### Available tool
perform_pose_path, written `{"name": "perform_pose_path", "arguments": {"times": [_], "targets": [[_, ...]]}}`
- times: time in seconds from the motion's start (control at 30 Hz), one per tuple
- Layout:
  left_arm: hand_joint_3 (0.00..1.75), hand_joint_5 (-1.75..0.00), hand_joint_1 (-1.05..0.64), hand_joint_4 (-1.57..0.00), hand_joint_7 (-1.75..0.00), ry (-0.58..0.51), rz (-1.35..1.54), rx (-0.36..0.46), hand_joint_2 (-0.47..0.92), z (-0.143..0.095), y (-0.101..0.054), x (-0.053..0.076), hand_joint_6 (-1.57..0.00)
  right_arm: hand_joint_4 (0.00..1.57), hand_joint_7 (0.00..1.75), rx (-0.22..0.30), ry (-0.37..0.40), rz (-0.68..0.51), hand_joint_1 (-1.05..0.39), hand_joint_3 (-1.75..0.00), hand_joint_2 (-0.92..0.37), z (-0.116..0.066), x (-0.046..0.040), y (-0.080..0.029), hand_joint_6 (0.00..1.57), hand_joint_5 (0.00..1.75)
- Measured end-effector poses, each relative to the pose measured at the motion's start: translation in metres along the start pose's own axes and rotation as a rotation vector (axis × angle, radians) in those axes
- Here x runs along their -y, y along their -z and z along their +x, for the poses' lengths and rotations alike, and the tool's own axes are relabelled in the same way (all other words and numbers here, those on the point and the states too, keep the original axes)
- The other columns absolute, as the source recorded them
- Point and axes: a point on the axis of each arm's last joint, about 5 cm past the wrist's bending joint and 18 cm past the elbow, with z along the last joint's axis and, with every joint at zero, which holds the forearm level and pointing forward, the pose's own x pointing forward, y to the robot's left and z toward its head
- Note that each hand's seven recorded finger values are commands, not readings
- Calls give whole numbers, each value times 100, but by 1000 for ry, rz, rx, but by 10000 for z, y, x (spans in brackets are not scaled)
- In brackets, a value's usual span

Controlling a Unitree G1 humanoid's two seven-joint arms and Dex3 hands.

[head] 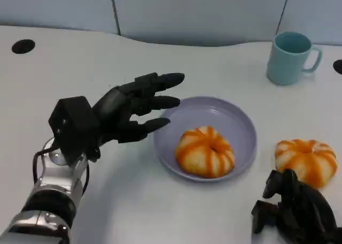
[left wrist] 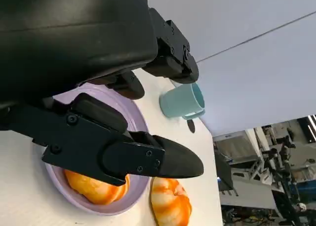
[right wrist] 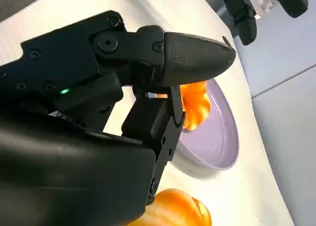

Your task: Grasp the bread from the table and place it into the plate.

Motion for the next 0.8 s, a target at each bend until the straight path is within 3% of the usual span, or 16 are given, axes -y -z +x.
{"name": "perform_pose_path", "arguments": {"times": [0.07,0.13,0.23,0.3,0.4,0.43,0.5,0.53,0.6,0.67,0.73,0.8], "targets": [[22,-65,-69,-52,-17,-1,-1,1,92,0,-2,-3,-55,127,129,0,0,0,-45,-56,-92,0,0,0,115,135],[20,-80,-57,-65,-19,-73,-145,48,92,-89,30,3,-72,125,130,0,-4,2,-45,-56,-92,8,-10,1,114,135],[23,-96,-48,-70,-23,-231,-456,103,92,-418,199,179,-80,126,129,2,-5,3,-44,-57,-92,8,-12,1,114,135],[24,-108,-47,-68,-26,-306,-633,59,92,-710,305,330,-80,128,128,8,-5,0,-46,-56,-92,8,-9,3,116,134],[25,-123,-51,-66,-34,-376,-781,-28,92,-1019,345,476,-78,128,126,7,4,-23,-47,-55,-92,8,5,3,117,133],[26,-134,-54,-66,-53,-383,-792,-38,92,-1051,330,484,-72,127,126,5,3,-25,-46,-56,-92,13,2,4,116,133],[29,-143,-57,-66,-74,-393,-791,-39,92,-1063,290,477,-66,127,125,-2,0,-22,-45,-56,-92,18,0,15,116,133],[33,-152,-61,-67,-99,-394,-787,-35,92,-1055,271,469,-61,127,125,-3,-2,-20,-45,-56,-92,17,3,17,116,133],[35,-156,-62,-68,-116,-394,-789,-25,92,-1040,259,483,-56,127,126,-3,-3,-13,-45,-57,-92,13,12,18,116,133],[35,-157,-63,-68,-120,-398,-801,-25,92,-1039,268,515,-55,127,126,-1,-5,-9,-45,-57,-92,9,21,14,116,133],[35,-171,-64,-70,-155,-409,-808,-31,92,-1056,277,540,-46,128,126,0,-6,-9,-45,-57,-92,9,23,10,117,133],[34,-174,-62,-74,-169,-445,-814,-53,92,-1090,288,582,-43,131,126,-1,-7,-11,-46,-55,-92,8,20,1,119,132]]}}
